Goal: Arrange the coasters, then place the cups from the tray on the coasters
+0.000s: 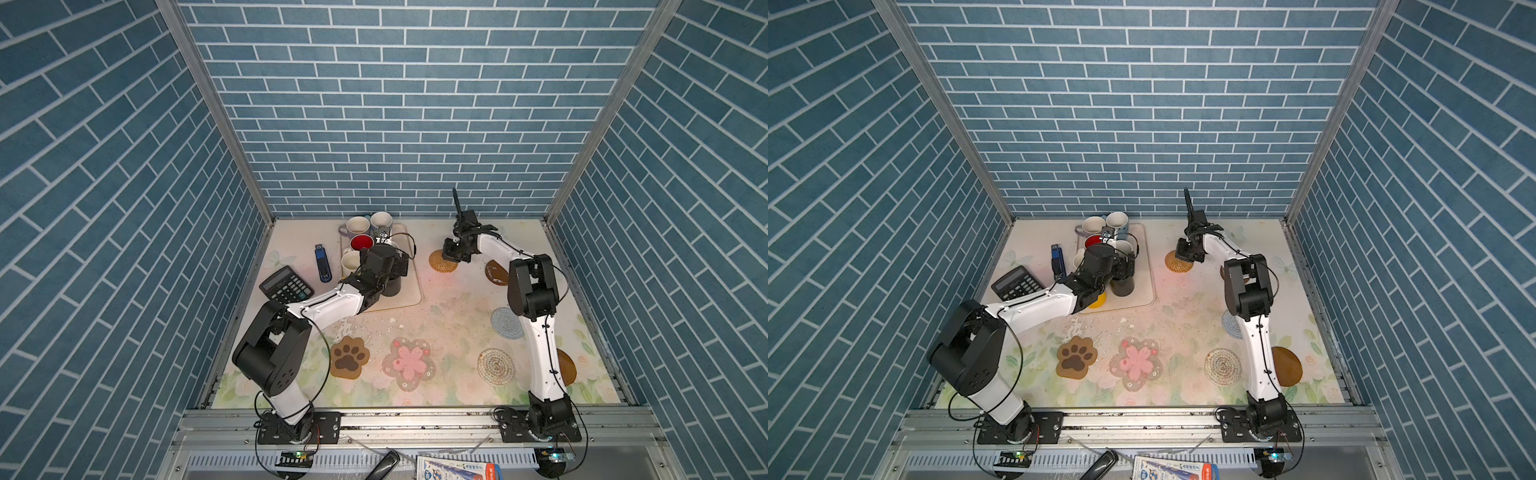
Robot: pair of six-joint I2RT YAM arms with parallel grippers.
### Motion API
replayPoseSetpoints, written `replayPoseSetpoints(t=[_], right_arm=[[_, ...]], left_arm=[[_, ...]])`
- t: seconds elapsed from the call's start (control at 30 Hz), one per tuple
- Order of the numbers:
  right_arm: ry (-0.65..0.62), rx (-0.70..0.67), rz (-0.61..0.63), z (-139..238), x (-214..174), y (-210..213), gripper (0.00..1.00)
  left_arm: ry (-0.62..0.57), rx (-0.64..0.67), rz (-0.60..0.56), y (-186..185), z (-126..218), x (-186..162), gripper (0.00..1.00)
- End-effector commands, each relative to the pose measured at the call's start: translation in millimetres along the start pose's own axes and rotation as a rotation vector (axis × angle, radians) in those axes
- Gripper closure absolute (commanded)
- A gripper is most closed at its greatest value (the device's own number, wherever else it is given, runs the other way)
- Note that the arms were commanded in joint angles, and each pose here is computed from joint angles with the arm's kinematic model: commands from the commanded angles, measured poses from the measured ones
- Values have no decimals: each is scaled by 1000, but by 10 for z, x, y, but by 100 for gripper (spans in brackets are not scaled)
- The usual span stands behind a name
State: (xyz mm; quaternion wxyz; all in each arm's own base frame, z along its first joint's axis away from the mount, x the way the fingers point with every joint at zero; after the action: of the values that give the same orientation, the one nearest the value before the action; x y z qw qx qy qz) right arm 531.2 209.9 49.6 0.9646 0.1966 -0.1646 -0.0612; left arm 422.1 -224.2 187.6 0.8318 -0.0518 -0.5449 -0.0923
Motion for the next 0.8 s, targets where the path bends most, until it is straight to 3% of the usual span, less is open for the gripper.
replayPoseSetpoints(t=[0.0,0.43,0.77], right_arm=[[84,-154,-22,-122,-33,-460,100],[3,-182,-64,-106,513,-825,100],[-125,-97,-17,286,805,-438,100]], left_arm=[[21,3,-2,24,-80,-98,1],[61,-21,23,55,-173,-173,1],[39,-29,29,54,-123,-124,1]])
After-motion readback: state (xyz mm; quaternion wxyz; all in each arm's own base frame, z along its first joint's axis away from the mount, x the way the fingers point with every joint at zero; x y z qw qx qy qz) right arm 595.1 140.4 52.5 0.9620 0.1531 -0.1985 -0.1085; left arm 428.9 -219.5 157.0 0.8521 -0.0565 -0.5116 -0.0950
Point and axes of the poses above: each gripper's point midway between its finger pads, its own z axis back along the fingers, its own y axis along the line the jaws close on, x = y × z, the point moved 2 cm from there along z, back along the fingers, and after that the axes turned 4 degrees about -z, right-handed, at the moved point
